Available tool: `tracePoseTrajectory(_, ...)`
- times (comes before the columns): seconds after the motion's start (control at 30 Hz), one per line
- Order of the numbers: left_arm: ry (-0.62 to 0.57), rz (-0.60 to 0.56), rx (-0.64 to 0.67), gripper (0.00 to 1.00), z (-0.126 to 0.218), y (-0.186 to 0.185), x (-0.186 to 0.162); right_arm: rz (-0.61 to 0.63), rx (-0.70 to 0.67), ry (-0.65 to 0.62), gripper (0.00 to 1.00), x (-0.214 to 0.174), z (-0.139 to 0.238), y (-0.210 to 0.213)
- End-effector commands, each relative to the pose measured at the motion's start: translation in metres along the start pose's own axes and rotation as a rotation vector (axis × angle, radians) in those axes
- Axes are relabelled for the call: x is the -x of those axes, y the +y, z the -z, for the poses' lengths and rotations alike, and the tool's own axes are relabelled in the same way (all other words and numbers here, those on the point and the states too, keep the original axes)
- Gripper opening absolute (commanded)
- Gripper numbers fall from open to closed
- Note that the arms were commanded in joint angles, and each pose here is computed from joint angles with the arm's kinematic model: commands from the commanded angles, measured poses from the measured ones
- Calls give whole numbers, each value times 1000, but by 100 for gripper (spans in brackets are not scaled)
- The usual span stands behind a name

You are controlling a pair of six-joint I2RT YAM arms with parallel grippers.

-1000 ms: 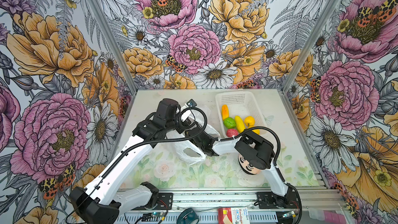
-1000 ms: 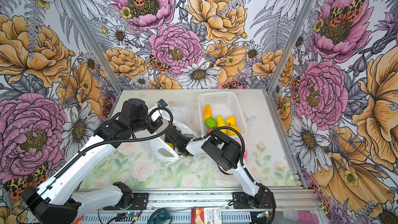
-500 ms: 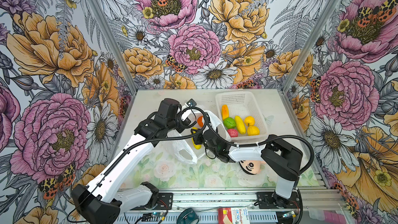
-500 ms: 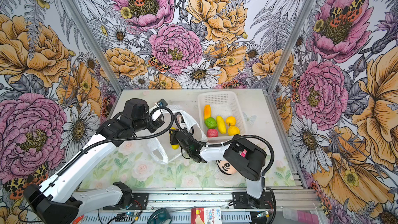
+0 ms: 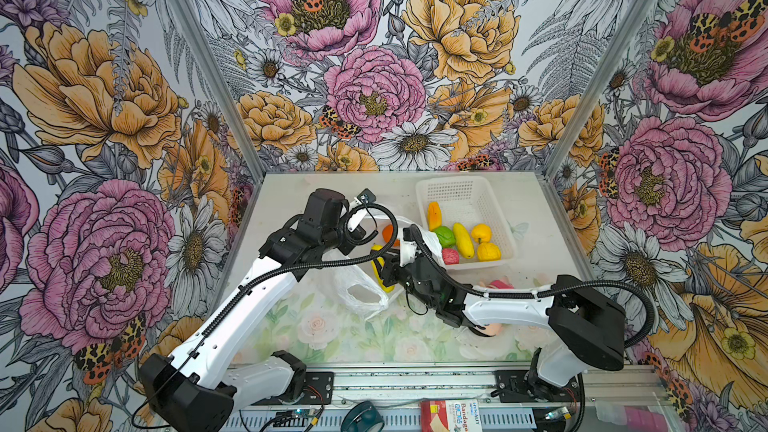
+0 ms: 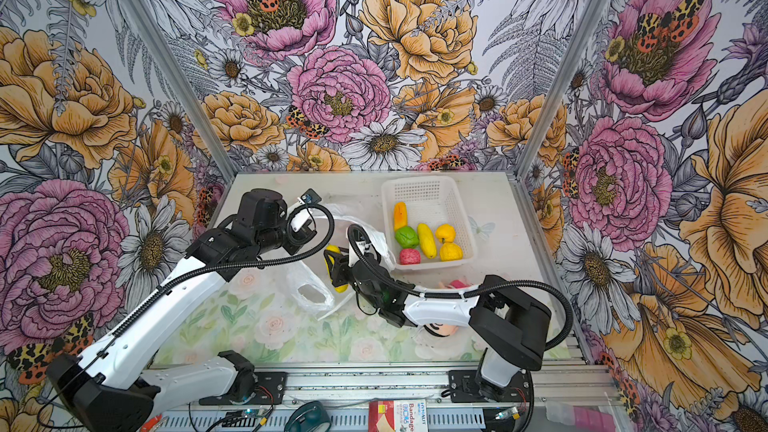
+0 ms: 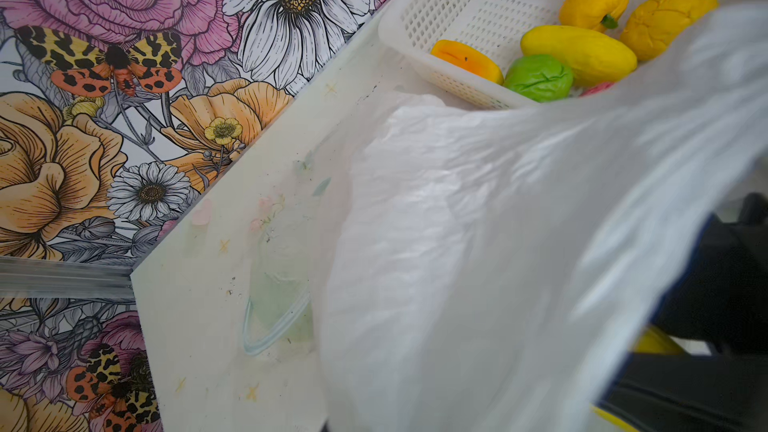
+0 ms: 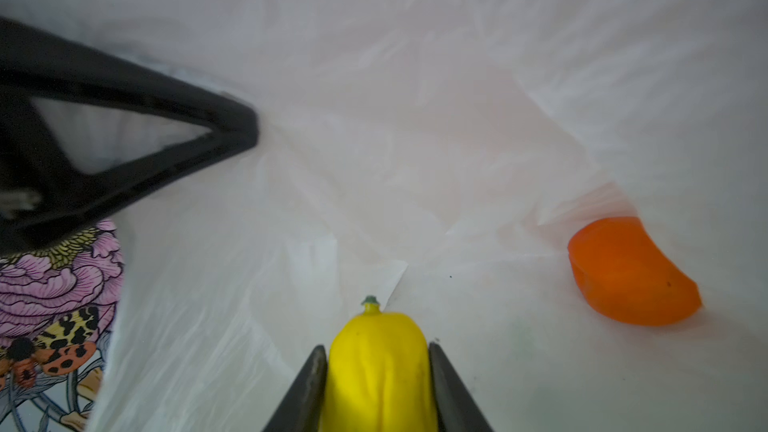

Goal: Untie the knot of the plastic bag and take out the fruit
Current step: 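Lift the small yellow fruit out of the bag over the basket, then lower the small yellow fruit into the basket and open the right gripper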

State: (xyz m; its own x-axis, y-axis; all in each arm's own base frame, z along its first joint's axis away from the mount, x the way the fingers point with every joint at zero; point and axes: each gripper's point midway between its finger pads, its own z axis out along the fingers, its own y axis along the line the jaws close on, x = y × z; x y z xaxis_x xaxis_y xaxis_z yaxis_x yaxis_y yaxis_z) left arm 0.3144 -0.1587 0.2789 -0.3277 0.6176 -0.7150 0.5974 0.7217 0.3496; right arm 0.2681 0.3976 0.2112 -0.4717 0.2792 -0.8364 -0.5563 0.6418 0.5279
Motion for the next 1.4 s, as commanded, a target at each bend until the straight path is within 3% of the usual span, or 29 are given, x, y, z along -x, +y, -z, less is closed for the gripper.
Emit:
tracePoseTrajectory(0.0, 0, 21, 15, 0, -3, 4, -1, 52, 133, -52, 38, 23, 21, 37)
tracePoseTrajectory(0.17, -3, 22, 14, 0, -2, 4, -1, 107, 199, -93, 38, 44, 55, 54)
tracePoseTrajectory(0.3, -6, 22, 14, 0, -1, 4, 0, 128, 166, -157, 38, 63, 87, 42)
tracePoseTrajectory(0.57, -9, 20, 9, 0, -1, 2, 1, 163, -44, -330, 36, 107, 154, -13)
tracePoseTrajectory(0.77, -9, 19, 8, 0, -1, 2, 1, 157, -221, -405, 37, 126, 184, -64)
tracePoseTrajectory(1.07, -9, 20, 5, 0, -1, 1, 1, 139, -491, -381, 40, 131, 184, -139)
tracePoseTrajectory(1.37, -14, 19, 6, 0, 0, 2, 2, -12, -575, -173, 33, 106, 128, -216)
